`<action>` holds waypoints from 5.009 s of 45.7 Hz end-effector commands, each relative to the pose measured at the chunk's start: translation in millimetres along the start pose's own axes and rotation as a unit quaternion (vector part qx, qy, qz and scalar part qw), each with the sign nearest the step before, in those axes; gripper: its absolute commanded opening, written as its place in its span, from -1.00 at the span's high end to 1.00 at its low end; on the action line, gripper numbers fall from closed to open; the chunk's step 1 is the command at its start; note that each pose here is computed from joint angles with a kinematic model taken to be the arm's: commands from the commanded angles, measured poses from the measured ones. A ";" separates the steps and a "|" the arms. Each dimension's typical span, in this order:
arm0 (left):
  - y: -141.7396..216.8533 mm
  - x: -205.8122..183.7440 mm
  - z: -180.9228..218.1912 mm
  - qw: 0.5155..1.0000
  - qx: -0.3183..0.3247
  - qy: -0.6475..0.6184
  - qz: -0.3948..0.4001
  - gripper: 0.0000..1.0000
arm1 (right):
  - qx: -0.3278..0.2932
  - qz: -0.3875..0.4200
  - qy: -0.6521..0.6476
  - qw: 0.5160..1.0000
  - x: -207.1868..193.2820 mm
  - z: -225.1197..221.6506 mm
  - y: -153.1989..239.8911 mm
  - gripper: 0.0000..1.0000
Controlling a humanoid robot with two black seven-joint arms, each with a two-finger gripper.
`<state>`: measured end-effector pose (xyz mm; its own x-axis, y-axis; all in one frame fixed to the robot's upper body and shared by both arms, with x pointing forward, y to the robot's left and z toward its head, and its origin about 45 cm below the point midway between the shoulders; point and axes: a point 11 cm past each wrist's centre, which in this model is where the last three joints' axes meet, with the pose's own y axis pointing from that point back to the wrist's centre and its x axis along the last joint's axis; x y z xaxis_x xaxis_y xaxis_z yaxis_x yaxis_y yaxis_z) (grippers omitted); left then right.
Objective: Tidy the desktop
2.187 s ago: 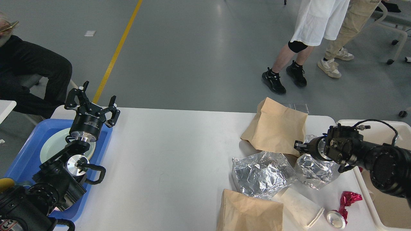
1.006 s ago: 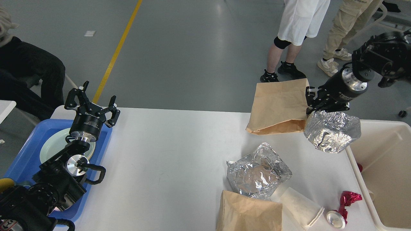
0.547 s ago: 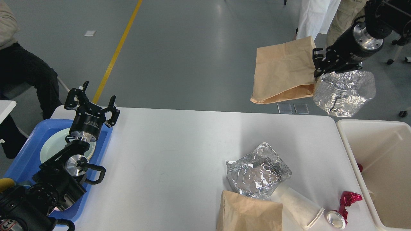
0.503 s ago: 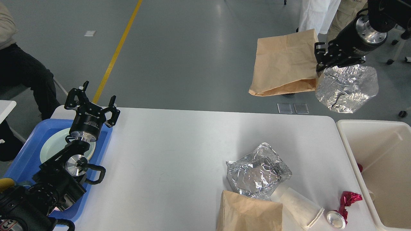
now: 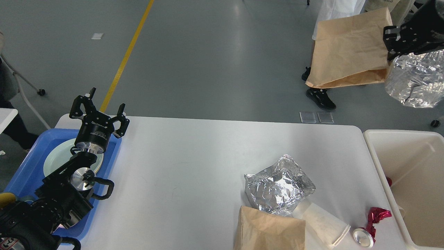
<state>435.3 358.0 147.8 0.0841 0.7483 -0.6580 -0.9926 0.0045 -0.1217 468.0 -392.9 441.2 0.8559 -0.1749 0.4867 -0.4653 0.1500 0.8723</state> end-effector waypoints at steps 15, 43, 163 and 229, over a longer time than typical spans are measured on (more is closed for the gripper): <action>0.0 0.0 0.0 1.000 0.000 0.000 0.000 -0.93 | -0.051 -0.043 -0.113 0.991 -48.8 124.4 -28.6 1.00; 0.0 0.0 0.0 1.000 0.000 0.000 0.000 -0.93 | -0.139 -0.073 -0.222 0.962 -168.7 263.0 -90.0 1.00; 0.0 0.0 0.0 1.000 0.000 0.000 0.000 -0.93 | 0.079 -0.021 0.153 0.985 -28.4 -164.2 73.0 -1.00; 0.0 0.0 0.0 1.000 0.000 0.000 0.000 -0.93 | -0.023 -0.245 0.034 0.969 -256.1 2.3 -198.1 -0.91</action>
<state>435.3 357.6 147.6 0.0843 0.7480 -0.6584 -0.9926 0.0048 -0.1216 354.2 -353.7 150.3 0.9923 -0.1209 0.0274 -0.0170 0.0857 0.9962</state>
